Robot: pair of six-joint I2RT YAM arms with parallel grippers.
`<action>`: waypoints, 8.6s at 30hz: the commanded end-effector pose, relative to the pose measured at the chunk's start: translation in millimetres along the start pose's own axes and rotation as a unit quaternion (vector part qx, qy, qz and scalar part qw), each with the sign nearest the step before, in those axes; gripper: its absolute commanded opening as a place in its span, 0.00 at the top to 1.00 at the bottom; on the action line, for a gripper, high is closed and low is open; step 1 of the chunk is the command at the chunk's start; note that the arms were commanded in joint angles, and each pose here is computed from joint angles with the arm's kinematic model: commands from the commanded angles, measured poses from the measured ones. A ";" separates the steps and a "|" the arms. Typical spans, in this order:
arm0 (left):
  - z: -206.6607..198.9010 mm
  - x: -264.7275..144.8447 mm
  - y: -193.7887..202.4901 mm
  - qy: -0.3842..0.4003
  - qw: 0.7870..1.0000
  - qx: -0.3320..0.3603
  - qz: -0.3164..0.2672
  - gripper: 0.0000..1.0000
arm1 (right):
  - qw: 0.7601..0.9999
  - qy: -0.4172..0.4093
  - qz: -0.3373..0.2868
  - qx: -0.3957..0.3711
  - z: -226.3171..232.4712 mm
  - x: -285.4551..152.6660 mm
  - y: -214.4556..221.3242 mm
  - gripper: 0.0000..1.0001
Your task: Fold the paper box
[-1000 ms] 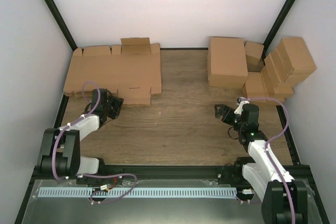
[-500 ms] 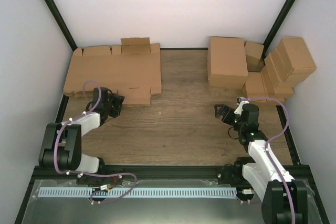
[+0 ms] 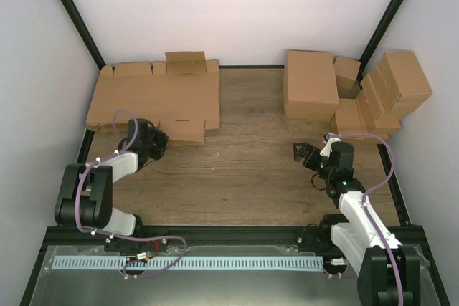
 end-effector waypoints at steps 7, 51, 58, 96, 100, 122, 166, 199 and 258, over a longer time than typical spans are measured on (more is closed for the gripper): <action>-46.3 -63.7 -34.9 0.005 0.992 0.066 -0.107 0.96 | 1.000 -0.006 -0.004 0.001 4.1 0.0 -2.5 0.00; 19.8 -203.4 104.2 0.145 0.985 0.066 0.062 0.96 | 0.966 -0.057 0.236 0.089 42.1 28.2 29.5 0.00; 40.9 -201.3 115.3 0.124 0.987 0.059 0.079 0.96 | 0.928 -0.108 0.328 0.136 42.6 35.5 53.2 0.00; 51.6 -188.7 125.3 0.126 0.985 0.031 0.113 0.96 | 0.912 -0.099 0.367 0.152 132.6 78.6 153.0 0.32; 50.1 -190.5 123.3 0.127 0.986 0.033 0.105 0.96 | 0.917 -0.109 0.353 0.153 139.0 79.2 146.0 0.53; -3.4 -263.5 43.7 -0.004 0.962 0.249 -0.113 0.00 | 0.955 -0.012 0.298 0.004 137.8 17.3 90.5 0.99; -13.0 -47.3 -9.4 -0.040 0.987 0.155 0.000 0.15 | 0.975 0.116 0.185 -0.035 75.0 -11.5 52.4 0.97; -1.9 -60.9 -1.1 -0.064 0.972 0.226 0.022 0.96 | 0.975 0.074 0.184 -0.099 116.7 1.6 29.0 0.97; -79.5 -165.0 109.0 0.164 0.889 0.406 0.136 0.08 | 0.922 -0.150 0.332 -0.128 211.0 -9.8 64.0 0.67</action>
Point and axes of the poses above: each gripper's point midway between its finger pads, its own x axis out along the fingers, its own z axis along the line the jaws close on, y = z × x, the point moved 3 cm from there along -x, back along the fingers, and after that the axes turned 11 degrees about x, right-handed, at the moved point
